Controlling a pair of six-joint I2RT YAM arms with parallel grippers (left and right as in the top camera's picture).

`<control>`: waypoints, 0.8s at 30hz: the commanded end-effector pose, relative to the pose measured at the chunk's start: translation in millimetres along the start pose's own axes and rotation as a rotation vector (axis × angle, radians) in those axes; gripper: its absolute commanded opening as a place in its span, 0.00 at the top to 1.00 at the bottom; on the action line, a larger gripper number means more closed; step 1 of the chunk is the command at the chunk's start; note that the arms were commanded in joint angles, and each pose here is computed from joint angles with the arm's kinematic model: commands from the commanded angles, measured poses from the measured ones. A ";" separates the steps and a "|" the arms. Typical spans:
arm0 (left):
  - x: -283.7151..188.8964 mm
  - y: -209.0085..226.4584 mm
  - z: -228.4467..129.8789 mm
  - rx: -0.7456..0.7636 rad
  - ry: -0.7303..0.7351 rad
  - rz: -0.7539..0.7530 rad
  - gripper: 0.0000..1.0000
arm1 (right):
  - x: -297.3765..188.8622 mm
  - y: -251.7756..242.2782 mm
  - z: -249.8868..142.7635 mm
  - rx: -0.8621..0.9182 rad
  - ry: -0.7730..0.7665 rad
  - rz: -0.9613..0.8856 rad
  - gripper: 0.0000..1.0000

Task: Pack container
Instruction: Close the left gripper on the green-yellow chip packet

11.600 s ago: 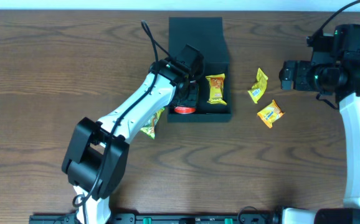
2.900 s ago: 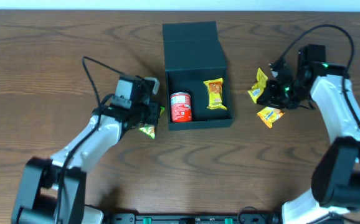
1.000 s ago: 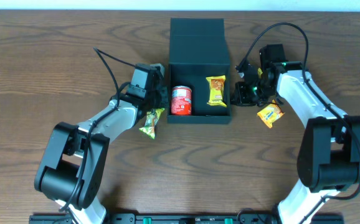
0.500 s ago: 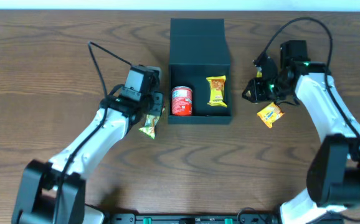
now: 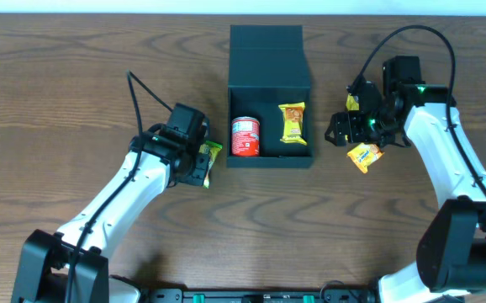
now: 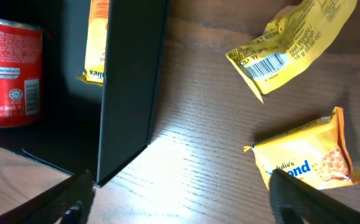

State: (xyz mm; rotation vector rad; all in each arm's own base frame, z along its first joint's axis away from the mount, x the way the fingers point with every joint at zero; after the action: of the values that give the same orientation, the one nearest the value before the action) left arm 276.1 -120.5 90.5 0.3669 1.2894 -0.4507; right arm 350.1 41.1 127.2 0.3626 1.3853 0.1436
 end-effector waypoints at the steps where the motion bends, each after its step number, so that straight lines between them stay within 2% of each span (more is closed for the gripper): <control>1: 3.4 -9.1 2.1 0.074 0.009 0.009 0.69 | -5.7 -0.5 -0.6 -0.004 -0.012 -0.006 0.07; 12: 47.6 -13.4 -1.0 0.168 0.109 0.054 0.53 | -5.9 -6.0 -9.1 0.010 0.025 -0.039 0.05; 19: 55.6 -12.9 10.3 0.169 0.065 0.060 0.52 | -6.0 -7.1 -7.9 0.009 0.019 -0.045 0.02; 24: 55.8 -12.5 15.2 0.228 0.045 0.063 0.51 | -6.0 -7.3 -7.8 0.009 0.018 -0.047 0.02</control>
State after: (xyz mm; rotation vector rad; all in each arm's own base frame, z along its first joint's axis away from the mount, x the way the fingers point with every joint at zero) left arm 291.4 -145.9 40.7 0.5547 1.2844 -0.5177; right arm 341.1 36.3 124.0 0.3419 1.4295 0.1062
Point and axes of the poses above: each gripper's point midway between its finger pads, its own x axis out along the fingers, its own y axis along the line the jaws close on, z = x × y, the point moved 3 cm from there along -x, back along the fingers, and after that the axes turned 15 degrees about x, right-handed, at the moved point
